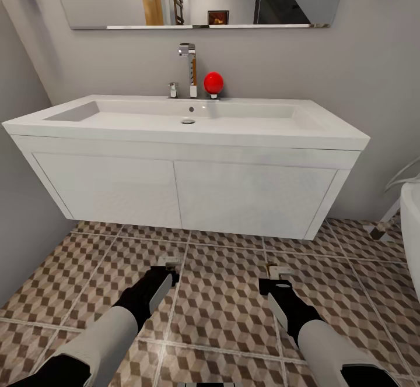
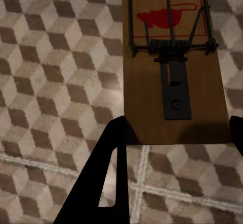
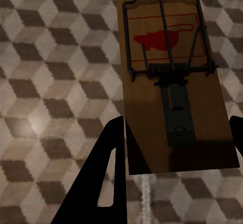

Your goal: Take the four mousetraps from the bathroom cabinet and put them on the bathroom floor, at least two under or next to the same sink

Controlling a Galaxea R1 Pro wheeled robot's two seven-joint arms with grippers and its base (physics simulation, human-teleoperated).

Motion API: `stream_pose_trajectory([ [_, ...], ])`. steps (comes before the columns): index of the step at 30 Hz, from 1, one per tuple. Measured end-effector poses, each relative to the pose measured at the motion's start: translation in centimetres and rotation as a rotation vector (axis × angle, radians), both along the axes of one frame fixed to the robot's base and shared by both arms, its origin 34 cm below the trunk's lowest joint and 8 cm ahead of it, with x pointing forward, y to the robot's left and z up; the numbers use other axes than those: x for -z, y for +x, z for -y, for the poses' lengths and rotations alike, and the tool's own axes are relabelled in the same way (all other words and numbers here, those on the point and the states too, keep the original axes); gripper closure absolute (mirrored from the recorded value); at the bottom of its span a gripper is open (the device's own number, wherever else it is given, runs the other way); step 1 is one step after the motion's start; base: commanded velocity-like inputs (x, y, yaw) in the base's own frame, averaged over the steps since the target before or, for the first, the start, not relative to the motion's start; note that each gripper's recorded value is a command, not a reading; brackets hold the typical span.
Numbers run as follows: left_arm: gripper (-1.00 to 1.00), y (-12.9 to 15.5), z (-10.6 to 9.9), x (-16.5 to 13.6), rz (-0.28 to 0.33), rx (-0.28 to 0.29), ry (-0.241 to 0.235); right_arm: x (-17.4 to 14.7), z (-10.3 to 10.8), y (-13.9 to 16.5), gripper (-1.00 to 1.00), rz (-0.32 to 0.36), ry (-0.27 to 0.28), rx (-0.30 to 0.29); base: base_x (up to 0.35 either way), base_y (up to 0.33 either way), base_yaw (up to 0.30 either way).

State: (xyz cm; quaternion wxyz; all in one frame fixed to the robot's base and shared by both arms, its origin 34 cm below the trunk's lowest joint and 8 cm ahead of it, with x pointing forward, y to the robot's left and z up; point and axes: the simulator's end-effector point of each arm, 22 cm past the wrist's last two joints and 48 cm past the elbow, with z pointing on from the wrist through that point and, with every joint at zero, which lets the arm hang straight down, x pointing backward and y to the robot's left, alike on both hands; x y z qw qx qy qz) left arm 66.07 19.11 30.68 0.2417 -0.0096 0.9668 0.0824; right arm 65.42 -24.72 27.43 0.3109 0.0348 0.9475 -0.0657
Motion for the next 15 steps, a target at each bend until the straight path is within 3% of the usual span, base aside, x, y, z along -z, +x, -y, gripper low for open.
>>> stream_pose_trajectory([
  [9, 1.0, 3.2, 0.7, -3.6, 0.107, 0.005, -0.005, 0.0, 0.0, 0.0, 1.0, 0.0, -0.001, -0.001, 0.0, 0.0, 0.0],
  [15, 1.0, 3.6, 0.9, -2.7, 0.13, -0.006, -0.016, 1.5, 0.0, -0.6, 1.0, -0.024, -0.001, -0.001, 0.0, 0.0, 0.0],
])
